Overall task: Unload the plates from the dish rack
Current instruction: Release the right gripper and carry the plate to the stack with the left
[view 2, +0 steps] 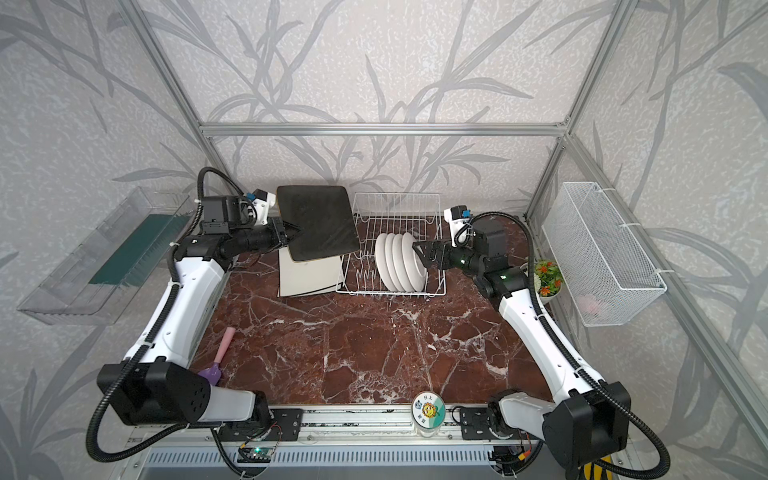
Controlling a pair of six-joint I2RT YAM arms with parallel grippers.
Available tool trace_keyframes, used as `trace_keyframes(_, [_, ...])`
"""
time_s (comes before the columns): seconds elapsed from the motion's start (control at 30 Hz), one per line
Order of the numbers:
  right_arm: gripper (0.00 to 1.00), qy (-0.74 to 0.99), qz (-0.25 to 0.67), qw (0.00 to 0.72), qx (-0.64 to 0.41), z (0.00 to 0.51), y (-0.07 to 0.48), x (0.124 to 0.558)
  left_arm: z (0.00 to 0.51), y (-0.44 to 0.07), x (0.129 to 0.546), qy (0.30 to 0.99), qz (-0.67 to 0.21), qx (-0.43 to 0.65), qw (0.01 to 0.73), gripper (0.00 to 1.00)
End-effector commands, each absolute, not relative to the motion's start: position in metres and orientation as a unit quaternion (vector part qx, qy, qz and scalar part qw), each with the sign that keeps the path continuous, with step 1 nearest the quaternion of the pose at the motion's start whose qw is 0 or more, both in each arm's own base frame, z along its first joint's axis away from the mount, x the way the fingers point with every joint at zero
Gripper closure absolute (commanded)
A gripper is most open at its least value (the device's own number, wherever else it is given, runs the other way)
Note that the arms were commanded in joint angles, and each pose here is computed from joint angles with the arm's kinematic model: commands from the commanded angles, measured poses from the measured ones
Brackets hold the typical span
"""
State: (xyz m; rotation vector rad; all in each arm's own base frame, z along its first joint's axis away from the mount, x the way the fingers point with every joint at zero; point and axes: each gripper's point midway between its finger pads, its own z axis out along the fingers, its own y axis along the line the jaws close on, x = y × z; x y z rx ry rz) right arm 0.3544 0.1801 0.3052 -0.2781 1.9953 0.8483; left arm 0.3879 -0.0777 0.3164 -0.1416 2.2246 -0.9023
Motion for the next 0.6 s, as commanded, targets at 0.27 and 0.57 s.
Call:
trace_keyframes(0.27, [0.01,0.802,0.338,0.474,-0.132,0.317,0.181,0.349,0.328,-0.029,0.377,0.869,-0.289,-0.068,0.396,1.00])
trace_keyframes(0.57, [0.01,0.804,0.338,0.472,-0.130,0.315,0.180,0.347,0.288,-0.010,0.382,0.886,-0.264,-0.089,0.370,1.00])
